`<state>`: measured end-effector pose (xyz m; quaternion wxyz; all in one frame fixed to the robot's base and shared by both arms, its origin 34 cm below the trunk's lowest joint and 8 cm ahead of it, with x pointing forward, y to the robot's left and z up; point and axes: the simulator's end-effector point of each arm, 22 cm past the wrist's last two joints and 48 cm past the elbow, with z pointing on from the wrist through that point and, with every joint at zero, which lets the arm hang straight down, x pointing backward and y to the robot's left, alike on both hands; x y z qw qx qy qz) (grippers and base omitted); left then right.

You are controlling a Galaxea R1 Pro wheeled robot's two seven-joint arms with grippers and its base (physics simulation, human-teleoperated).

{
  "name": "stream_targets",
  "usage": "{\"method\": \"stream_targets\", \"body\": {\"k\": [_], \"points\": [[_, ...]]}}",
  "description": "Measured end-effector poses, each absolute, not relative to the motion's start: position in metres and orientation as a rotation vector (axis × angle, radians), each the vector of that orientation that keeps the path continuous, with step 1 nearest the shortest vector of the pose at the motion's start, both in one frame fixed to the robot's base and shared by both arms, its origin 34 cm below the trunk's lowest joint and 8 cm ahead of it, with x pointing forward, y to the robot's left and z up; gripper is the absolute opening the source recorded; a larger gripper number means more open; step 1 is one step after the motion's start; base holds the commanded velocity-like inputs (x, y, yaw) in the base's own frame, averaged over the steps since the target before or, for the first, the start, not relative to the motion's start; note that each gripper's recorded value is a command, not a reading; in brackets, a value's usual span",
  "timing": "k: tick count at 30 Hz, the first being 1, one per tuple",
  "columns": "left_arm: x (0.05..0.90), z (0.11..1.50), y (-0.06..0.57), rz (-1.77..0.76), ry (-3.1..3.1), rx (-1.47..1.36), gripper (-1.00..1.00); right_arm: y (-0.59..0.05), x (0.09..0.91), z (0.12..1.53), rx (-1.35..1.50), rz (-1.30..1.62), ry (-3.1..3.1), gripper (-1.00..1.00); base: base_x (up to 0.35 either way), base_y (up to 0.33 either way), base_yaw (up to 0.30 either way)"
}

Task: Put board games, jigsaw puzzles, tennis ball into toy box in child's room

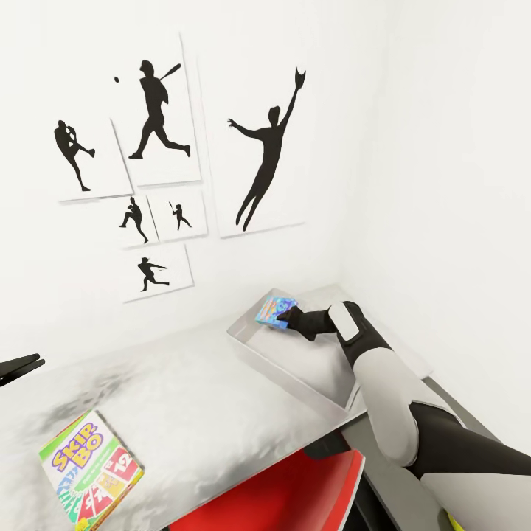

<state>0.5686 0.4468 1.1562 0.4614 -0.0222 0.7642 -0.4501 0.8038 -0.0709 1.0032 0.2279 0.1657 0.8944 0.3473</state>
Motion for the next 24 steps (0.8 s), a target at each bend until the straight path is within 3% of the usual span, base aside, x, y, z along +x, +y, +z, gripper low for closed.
{"method": "stream_targets", "body": {"k": [24], "points": [[0.571, 1.148, 0.447, -1.110, 1.896, -0.064, 1.00, -0.071, 0.804, 0.992, 0.468, 0.960, 2.476, -1.00, 0.000, 0.000, 0.000]]}}
